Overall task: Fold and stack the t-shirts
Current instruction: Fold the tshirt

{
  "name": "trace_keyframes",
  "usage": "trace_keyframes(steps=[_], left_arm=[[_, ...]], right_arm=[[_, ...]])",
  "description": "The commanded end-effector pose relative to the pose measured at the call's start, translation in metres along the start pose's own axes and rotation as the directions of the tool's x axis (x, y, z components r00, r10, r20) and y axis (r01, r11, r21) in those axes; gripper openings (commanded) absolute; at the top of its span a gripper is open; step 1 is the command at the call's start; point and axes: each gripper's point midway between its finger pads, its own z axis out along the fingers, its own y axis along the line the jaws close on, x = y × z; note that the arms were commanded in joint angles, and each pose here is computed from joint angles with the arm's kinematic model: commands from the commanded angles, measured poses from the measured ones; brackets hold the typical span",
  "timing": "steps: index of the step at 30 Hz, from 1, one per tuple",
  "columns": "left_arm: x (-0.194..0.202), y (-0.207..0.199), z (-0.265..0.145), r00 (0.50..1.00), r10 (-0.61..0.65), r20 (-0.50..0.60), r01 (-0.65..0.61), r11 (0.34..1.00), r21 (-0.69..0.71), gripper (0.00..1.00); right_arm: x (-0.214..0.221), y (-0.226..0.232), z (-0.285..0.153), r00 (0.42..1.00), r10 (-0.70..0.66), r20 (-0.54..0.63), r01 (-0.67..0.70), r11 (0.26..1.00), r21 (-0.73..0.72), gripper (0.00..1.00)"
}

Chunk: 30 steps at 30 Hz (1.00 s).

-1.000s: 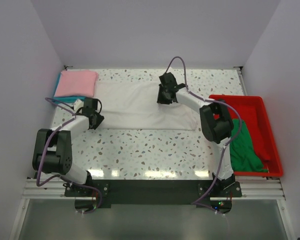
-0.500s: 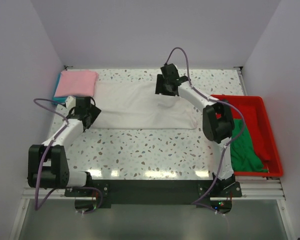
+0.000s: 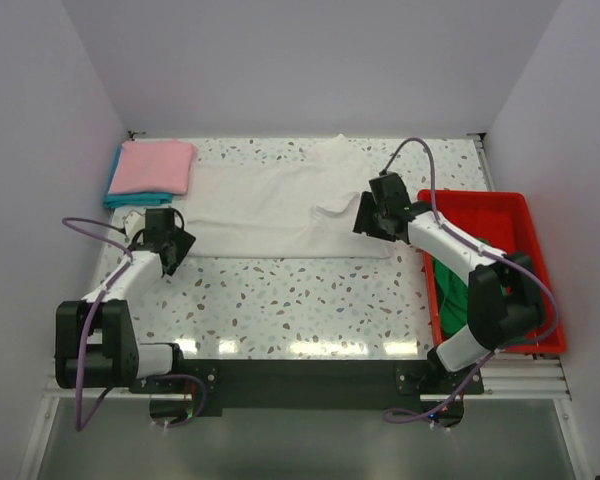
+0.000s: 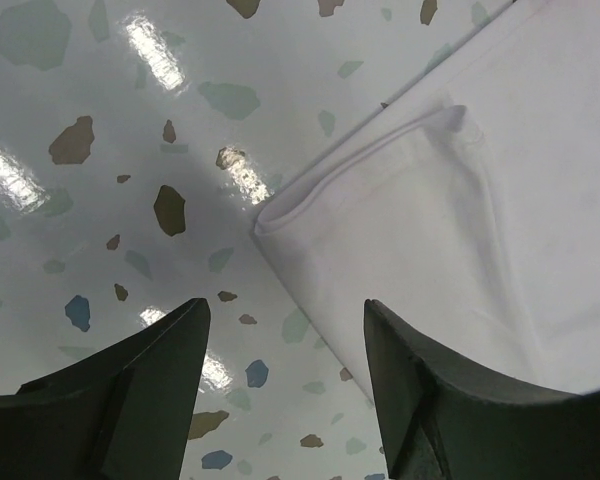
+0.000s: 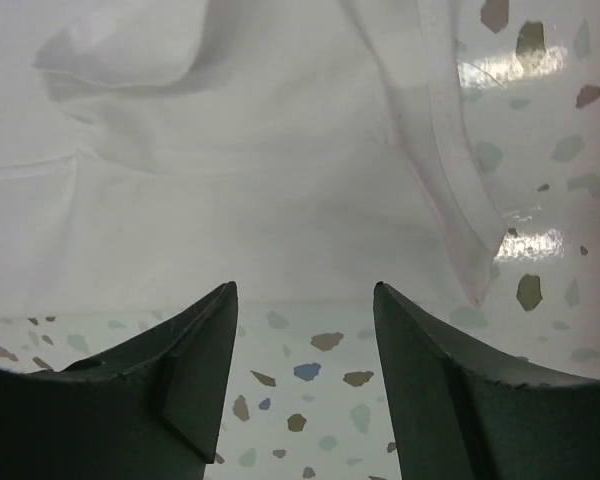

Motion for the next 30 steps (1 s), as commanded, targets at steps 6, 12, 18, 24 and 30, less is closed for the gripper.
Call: trace_keyframes(steps=[6, 12, 18, 24, 30], left_arm=[[-0.002, 0.000, 0.023, 0.998, -0.052, 0.026, 0.052, 0.998, -0.017, 0.65], [0.001, 0.006, 0.031, 0.998, -0.060, 0.026, 0.062, 0.997, -0.047, 0.62], [0.000, 0.010, 0.034, 0.997, -0.059, 0.040, 0.062, 0.996, -0.067, 0.58], [0.005, 0.012, 0.041, 0.998, -0.059, 0.033, 0.062, 0.995, -0.080, 0.42], [0.007, 0.012, 0.039, 0.998, -0.059, 0.025, 0.061, 0.996, -0.062, 0.10]], right_arm=[[0.016, -0.031, -0.004, 0.995, 0.099, 0.007, -0.099, 0.995, 0.009, 0.67], [0.027, -0.055, -0.001, 0.993, 0.112, 0.022, -0.113, 0.990, 0.080, 0.70], [0.036, -0.065, 0.022, 0.993, 0.116, 0.001, -0.115, 0.985, 0.126, 0.68], [0.031, -0.070, 0.038, 0.991, 0.136, -0.008, -0.134, 0.983, 0.128, 0.53], [0.026, -0.063, 0.039, 0.991, 0.131, -0.014, -0.128, 0.987, 0.101, 0.13]])
